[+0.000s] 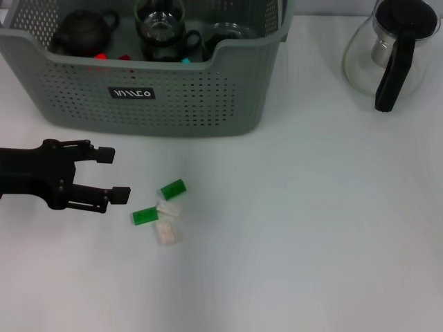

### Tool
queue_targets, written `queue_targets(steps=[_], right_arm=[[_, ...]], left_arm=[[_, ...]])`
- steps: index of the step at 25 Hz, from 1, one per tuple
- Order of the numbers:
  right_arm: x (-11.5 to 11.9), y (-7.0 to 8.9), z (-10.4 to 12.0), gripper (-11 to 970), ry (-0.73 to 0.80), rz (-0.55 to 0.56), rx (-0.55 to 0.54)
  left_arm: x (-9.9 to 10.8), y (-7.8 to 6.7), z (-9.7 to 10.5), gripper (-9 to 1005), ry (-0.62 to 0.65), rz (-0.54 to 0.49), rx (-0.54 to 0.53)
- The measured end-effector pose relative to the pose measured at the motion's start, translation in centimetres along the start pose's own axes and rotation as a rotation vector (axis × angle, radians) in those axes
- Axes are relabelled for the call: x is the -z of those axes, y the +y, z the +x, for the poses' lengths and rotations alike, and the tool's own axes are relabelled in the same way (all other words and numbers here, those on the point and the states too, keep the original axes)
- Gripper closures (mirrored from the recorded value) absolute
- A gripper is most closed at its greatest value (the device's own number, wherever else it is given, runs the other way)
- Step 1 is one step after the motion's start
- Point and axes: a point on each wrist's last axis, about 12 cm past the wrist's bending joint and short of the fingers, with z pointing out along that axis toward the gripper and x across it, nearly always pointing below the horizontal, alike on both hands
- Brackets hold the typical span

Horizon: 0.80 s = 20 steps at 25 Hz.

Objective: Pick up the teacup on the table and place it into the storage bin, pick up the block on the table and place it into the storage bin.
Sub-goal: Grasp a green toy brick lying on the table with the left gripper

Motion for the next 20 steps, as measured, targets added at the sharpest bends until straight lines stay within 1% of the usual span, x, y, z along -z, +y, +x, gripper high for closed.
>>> queue_targets(steps=[1, 3, 5, 6, 9, 12, 14, 17, 18, 20], right_arm=[[0.0, 0.0, 0.0, 135, 0.000, 0.000, 0.000], [1.5, 0.6, 0.2, 84, -0.064, -0.051, 0.010], [3.8, 1.6, 0.7, 33, -0.148, -0.130, 0.029], [4.8, 2.1, 1.4, 7, -0.172, -0.164, 0.035], [8.0, 4.1, 3.8, 9, -0.246, -0.287, 0.061], [10.4, 5.8, 6.8, 10, -0.302, -0.385, 0.058], [11.5, 6.4, 8.8, 11, -0.346, -0.415, 0.024], [12.8, 6.6, 11.4, 13, -0.405, -0.397, -0.040], [13.2, 6.7, 12.1, 13, -0.422, -0.385, -0.059], [13.6, 6.6, 13.0, 13, -0.437, -0.370, -0.086]], left_arm=[[0.0, 0.0, 0.0, 127, 0.000, 0.000, 0.000], [0.1, 0.0, -0.1, 127, 0.002, -0.002, -0.004], [0.2, 0.1, -0.3, 128, 0.016, -0.005, -0.018], [0.4, 0.1, -0.4, 128, 0.026, -0.008, -0.024], [0.6, 0.3, -0.9, 128, 0.076, -0.010, -0.051], [0.6, 0.4, -1.7, 129, 0.158, -0.007, -0.094], [0.4, 0.5, -2.3, 129, 0.213, -0.011, -0.119], [-0.1, 0.6, -3.8, 129, 0.303, -0.028, -0.145], [-0.4, 0.6, -4.4, 129, 0.334, -0.035, -0.153], [-1.1, 0.5, -5.6, 130, 0.391, -0.058, -0.164]])
